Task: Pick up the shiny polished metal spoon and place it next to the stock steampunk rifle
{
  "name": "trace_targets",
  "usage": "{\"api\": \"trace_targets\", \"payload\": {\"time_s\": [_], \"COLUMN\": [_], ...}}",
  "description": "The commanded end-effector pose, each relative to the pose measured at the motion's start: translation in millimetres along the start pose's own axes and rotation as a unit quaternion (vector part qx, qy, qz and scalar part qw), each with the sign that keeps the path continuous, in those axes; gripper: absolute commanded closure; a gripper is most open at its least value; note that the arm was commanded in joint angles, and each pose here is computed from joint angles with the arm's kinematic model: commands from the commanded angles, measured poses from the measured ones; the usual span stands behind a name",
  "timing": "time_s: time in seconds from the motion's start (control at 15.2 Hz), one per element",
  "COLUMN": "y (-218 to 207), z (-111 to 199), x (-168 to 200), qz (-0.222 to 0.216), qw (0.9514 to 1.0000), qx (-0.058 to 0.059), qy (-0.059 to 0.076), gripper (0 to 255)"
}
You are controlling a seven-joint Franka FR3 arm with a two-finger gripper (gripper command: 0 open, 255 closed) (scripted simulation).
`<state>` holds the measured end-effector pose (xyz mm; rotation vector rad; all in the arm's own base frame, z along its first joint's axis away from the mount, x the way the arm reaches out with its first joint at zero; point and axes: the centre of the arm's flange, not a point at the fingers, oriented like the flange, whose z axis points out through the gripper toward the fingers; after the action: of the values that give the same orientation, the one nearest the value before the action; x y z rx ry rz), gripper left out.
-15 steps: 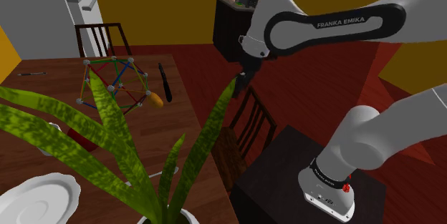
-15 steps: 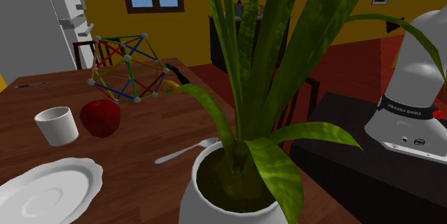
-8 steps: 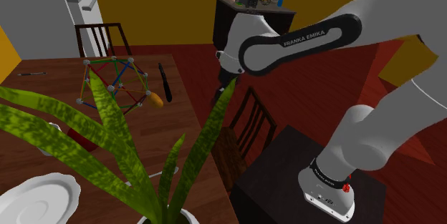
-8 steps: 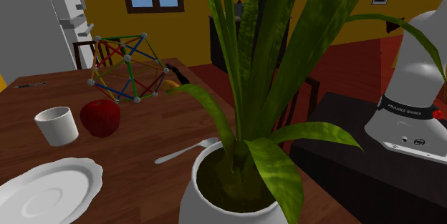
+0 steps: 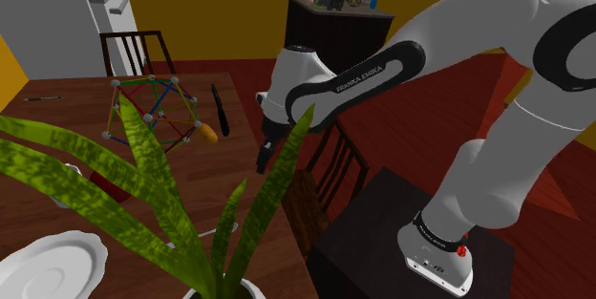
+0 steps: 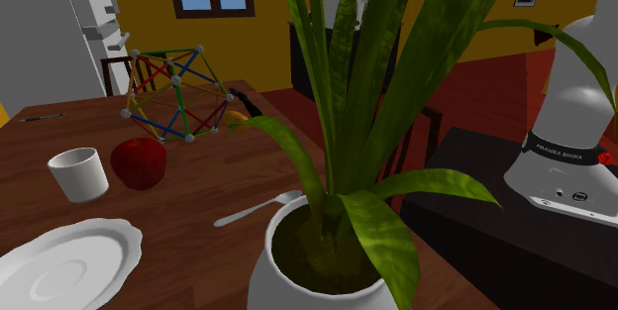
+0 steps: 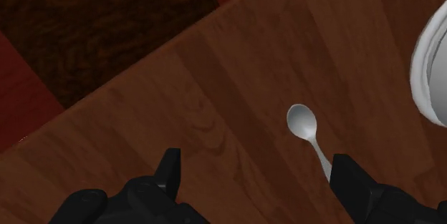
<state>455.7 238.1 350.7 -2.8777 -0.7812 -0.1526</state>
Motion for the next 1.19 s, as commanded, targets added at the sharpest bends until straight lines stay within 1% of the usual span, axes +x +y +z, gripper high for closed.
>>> {"api": "trace_targets", "payload": {"time_s": [0.0,0.26,0.53,0.79,1.12], "y": [-12,-35,-61,-89,-127], "z": [22,60,98,136,182], "x": [14,39,61,82,105], "qz": [-0.02,-0.06,-0.1,-0.14,-0.189], "qw": [0.9998,0.9981,0.9948,0.9898,0.9812], "qx": [0.004,0.011,0.018,0.025,0.034], "qy": [0.002,0.006,0.01,0.013,0.018], "gripper": [0,0,0,0,0]}}
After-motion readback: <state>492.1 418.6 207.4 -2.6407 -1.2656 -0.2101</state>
